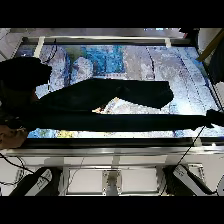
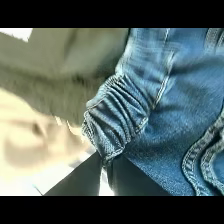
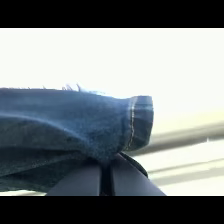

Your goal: Fold the clothes and pants, and hang the long-sleeved shirts on hangers.

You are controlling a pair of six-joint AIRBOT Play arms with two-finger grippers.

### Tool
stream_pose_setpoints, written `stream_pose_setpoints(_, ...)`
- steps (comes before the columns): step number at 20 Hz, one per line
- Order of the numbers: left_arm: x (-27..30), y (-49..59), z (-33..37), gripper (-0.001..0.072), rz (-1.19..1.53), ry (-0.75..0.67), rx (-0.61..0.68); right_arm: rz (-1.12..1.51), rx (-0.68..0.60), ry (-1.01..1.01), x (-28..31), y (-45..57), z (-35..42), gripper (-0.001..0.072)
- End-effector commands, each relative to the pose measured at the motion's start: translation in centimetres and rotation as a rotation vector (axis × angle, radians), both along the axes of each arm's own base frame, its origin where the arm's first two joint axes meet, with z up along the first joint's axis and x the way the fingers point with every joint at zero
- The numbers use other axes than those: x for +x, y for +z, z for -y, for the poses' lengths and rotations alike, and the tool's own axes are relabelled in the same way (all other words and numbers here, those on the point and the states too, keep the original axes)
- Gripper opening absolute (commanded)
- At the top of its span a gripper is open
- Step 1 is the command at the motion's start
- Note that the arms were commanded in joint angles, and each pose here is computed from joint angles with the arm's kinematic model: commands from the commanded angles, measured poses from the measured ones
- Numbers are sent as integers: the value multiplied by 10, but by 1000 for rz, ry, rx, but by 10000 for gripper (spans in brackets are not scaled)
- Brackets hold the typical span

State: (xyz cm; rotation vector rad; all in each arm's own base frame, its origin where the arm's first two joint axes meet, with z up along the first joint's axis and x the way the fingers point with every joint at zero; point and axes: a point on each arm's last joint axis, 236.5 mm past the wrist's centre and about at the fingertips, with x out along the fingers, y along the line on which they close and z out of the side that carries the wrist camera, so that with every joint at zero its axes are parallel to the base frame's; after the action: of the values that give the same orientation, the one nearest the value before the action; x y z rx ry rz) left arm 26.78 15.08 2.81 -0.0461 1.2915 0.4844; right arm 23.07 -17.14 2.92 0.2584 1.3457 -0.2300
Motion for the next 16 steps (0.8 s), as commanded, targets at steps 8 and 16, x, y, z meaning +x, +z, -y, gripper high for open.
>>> stream_pose_setpoints(8,-93,-80,-8,38,-318,-24,76,-122,60,-218,-76,-75,17,29)
stream_pose_setpoints(16,-13,19,-14,696,59,-3,105,210,13,-269,3,26,48,546)
